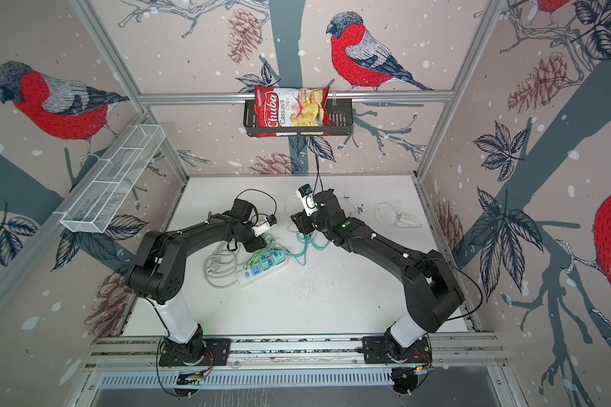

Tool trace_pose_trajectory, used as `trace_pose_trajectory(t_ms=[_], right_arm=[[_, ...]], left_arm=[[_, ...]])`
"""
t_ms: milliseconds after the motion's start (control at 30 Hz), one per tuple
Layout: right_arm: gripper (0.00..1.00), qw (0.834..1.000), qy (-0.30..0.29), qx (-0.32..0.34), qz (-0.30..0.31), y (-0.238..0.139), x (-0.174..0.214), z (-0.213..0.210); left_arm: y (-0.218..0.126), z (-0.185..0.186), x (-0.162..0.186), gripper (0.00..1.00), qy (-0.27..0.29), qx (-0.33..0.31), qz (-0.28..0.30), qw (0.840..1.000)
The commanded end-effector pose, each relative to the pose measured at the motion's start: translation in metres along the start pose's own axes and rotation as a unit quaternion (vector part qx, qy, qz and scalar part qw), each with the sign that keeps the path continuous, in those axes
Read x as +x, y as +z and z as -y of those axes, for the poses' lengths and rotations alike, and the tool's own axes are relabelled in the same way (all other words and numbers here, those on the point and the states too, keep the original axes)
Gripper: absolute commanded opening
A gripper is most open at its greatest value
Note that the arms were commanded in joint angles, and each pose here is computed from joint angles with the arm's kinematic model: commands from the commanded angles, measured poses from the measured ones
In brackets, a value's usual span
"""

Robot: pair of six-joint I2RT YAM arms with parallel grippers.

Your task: Insert the plug

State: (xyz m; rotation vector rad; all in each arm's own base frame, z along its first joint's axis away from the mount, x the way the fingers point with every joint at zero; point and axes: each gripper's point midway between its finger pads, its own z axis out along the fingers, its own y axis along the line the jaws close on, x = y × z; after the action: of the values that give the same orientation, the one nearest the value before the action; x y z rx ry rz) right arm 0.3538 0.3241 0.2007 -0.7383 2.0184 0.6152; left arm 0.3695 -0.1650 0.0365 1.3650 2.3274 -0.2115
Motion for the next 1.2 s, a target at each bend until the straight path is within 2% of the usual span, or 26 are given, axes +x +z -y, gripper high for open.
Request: trace_pose_trajectory(t_ms=[0, 500, 867, 1067, 1167], right_arm=[[0.56, 1.000, -0.002, 0.000, 0.012, -0.002, -0.006, 0.001], [0.56, 1.000, 0.000, 0.005, 0.008, -0.002, -0.003, 0.004], [0.56, 1.000, 0.006, 0.012, 0.009, -0.003, -0.002, 0.010], [0.56, 1.000, 0.006, 0.011, 0.005, -0.003, 0.000, 0.010], [0.56, 1.000, 0.011, 0.013, 0.000, 0.000, 0.004, 0.012]], left_arm=[[0.002, 0.007, -0.002, 0.51, 0.006, 0.014, -0.001, 1.000], [0.015, 0.006, -0.024, 0.50, 0.010, 0.006, 0.021, 1.000], [0.015, 0.018, -0.034, 0.31, 0.020, 0.021, 0.044, 0.999], [0.015, 0.016, -0.034, 0.31, 0.015, 0.018, 0.036, 0.999], [0.012, 0.020, -0.033, 0.25, 0.009, 0.030, 0.025, 0.999]])
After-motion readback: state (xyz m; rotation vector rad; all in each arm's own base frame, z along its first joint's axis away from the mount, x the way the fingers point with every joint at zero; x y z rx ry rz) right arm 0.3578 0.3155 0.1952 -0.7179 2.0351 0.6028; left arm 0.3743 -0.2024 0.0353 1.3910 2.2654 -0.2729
